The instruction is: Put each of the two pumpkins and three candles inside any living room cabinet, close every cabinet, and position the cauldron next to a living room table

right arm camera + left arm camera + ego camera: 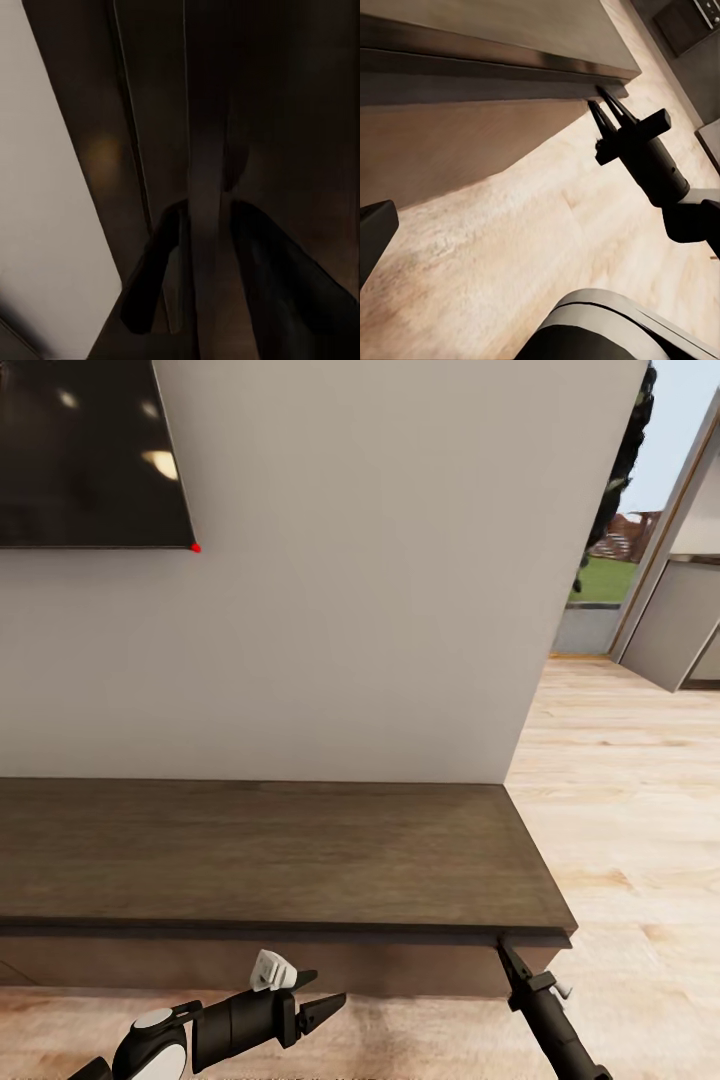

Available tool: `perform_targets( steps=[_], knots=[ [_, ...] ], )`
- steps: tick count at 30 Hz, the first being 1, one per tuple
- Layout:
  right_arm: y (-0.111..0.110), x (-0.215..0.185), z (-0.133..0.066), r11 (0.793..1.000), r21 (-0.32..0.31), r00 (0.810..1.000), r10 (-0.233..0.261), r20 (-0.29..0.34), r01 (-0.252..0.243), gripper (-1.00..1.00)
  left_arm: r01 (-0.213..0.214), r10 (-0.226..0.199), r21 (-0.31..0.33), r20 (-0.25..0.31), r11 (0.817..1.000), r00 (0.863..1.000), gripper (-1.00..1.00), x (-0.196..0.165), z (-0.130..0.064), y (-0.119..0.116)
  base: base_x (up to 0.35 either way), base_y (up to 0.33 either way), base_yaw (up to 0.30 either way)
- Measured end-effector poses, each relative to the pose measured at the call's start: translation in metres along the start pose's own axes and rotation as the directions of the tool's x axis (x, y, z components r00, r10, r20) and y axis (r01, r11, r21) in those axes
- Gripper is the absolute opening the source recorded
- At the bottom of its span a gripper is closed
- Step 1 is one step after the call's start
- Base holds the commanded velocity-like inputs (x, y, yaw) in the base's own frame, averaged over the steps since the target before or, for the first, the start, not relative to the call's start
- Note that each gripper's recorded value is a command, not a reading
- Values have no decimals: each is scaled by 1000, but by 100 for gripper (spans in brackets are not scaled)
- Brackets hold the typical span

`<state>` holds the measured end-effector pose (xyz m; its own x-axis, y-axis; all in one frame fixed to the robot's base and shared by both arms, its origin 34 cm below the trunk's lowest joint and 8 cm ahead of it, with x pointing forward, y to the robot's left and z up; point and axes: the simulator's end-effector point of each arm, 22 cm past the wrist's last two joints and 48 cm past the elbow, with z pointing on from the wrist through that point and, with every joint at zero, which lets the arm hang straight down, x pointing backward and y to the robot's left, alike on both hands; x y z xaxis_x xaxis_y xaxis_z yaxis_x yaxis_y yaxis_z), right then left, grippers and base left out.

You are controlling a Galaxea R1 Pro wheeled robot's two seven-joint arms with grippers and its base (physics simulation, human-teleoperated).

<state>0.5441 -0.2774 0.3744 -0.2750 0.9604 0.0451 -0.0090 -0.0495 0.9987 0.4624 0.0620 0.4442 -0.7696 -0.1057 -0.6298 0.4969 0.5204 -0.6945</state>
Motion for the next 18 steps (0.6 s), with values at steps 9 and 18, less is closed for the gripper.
perform_targets(
  steps=[9, 18],
  knots=[
    [-3, 0, -1, 1000, 12, 1000, -14, -1, 14, -100, 0, 0, 0, 0, 1000, 1000, 100, 0, 0, 0, -6, 0, 0],
    [-3, 0, -1, 1000, 13, 1000, -16, -3, 16, -100, 3, -3, 0, 1, 1000, 1000, 100, 0, 1, 0, 0, 0, 0]
  ],
)
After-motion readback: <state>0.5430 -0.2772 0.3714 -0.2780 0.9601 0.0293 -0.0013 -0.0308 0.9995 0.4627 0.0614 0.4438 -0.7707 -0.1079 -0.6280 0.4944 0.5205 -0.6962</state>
